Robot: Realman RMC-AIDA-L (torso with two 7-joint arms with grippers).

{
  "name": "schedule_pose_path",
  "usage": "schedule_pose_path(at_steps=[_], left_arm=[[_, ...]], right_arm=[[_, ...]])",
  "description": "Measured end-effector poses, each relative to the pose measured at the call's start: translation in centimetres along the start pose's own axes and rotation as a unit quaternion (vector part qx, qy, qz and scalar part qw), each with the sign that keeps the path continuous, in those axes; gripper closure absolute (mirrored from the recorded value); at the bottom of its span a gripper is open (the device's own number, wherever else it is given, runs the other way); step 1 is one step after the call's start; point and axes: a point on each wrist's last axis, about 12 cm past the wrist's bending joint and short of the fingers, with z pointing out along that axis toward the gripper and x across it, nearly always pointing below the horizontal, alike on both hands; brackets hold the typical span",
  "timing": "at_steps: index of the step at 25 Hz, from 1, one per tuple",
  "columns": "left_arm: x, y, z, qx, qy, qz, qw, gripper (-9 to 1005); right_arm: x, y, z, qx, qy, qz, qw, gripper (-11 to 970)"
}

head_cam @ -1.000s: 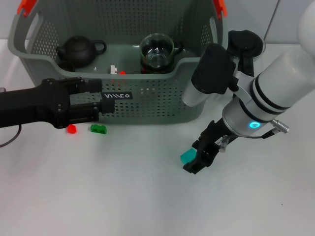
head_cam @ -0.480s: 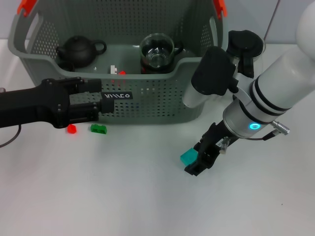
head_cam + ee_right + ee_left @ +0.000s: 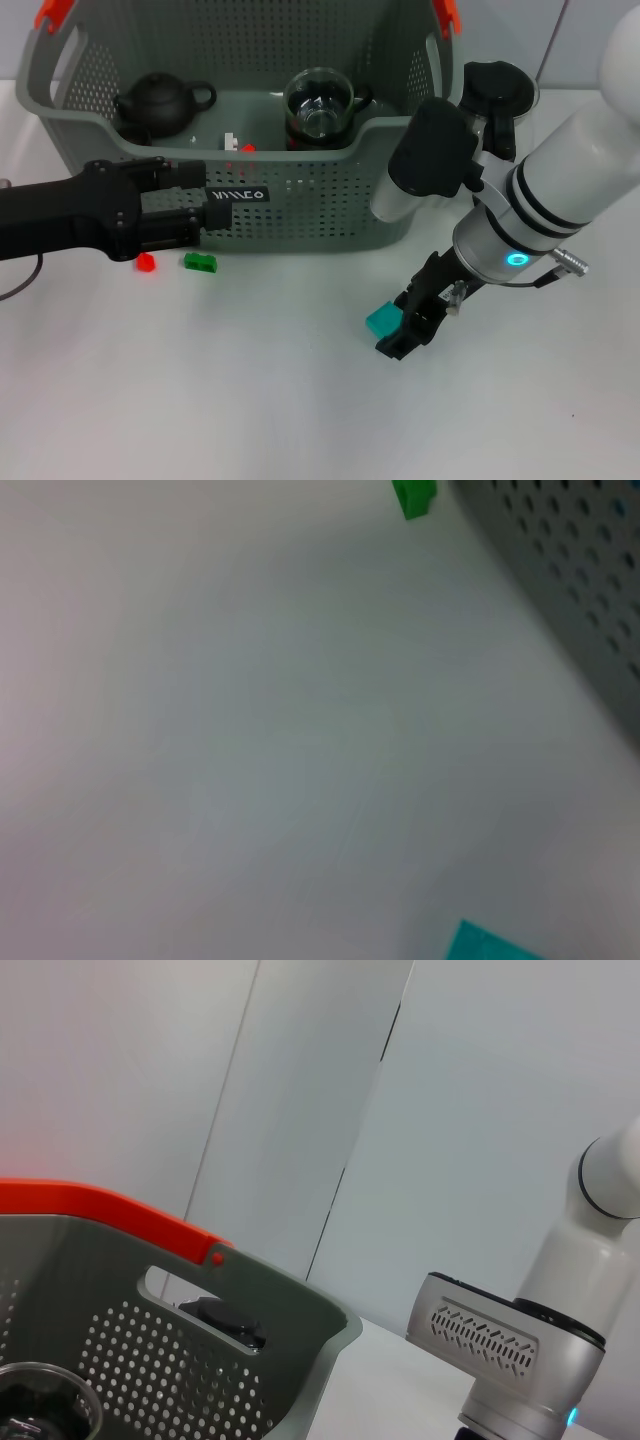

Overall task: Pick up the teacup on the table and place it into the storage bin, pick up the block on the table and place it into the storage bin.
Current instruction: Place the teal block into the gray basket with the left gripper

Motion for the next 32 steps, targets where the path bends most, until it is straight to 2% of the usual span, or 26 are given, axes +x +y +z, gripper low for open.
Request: schedule_pose_path(at_steps=[14, 25, 32], left_arm=[[0.3, 0.0, -0.1, -0.002, -0.005, -0.002, 1.0, 279], [0.4, 0.0, -0.2, -0.003, -0.005, -0.005, 1.0, 279], [0.4, 0.0, -0.2, -0.003, -0.005, -0.005, 1.0, 279]], right_arm=[[0.2, 0.0, 0.0, -0.002, 0.005, 0.009, 1.0, 255], [-0.8, 0.7, 0.1, 0.001, 0.014, -0.037, 0.999, 255], [-1.3, 0.8, 0.0, 0.002, 0.012, -0.048, 0.999, 255]])
